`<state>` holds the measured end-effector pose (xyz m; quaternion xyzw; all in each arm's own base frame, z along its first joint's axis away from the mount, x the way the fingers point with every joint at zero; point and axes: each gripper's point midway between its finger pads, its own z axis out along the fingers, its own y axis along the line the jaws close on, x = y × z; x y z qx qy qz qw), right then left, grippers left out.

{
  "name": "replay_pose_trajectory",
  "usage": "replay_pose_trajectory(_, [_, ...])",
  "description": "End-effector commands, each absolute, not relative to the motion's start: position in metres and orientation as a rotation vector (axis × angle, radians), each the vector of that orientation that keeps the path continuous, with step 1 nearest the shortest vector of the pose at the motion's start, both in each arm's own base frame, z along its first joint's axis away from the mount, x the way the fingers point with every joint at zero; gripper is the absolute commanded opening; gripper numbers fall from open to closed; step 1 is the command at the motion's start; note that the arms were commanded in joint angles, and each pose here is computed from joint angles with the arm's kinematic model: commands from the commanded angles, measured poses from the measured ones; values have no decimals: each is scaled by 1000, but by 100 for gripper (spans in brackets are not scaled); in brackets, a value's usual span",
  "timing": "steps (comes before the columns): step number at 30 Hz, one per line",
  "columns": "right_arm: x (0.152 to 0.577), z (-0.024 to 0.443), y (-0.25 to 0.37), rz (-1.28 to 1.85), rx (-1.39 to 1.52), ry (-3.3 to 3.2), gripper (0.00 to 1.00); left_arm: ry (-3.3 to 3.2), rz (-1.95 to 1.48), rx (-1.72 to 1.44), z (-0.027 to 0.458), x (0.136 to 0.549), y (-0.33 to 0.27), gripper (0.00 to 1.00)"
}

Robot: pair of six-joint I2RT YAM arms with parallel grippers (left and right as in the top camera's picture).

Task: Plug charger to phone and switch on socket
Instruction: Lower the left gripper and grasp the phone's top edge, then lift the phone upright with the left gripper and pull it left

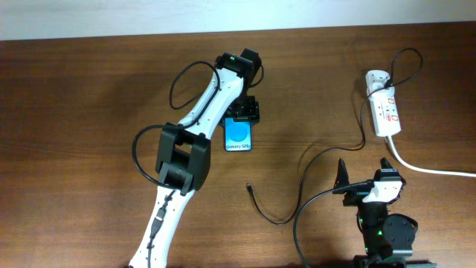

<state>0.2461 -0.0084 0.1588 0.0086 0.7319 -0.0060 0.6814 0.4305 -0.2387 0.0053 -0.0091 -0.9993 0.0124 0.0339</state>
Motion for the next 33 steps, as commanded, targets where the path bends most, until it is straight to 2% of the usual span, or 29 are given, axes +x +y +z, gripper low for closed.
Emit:
replay_pose_trajectory(1, [246, 156, -8, -9, 22, 1646, 98, -3114, 70, -14, 20, 441, -243, 78])
replay_pose_trajectory(8, [246, 156, -8, -9, 22, 1646, 98, -3114, 78, 14, 44, 442, -234, 78])
replay_pose_trajectory(13, [246, 156, -8, -9, 22, 1646, 98, -3017, 151, 27, 52, 423, -236, 79])
replay_pose_trajectory(18, [246, 156, -8, -9, 22, 1646, 98, -2836, 505, -107, 66, 398, -268, 78])
replay_pose_trajectory(22, [246, 156, -8, -9, 22, 1646, 98, -2608, 984, -130, 102, 391, -297, 78])
replay_pose_trajectory(29, [246, 156, -8, -9, 22, 1646, 98, -2300, 1498, 15, 162, 413, -297, 77])
replay_pose_trajectory(33, [246, 156, -8, -9, 22, 1646, 98, -2194, 1659, 86, 183, 429, -282, 77])
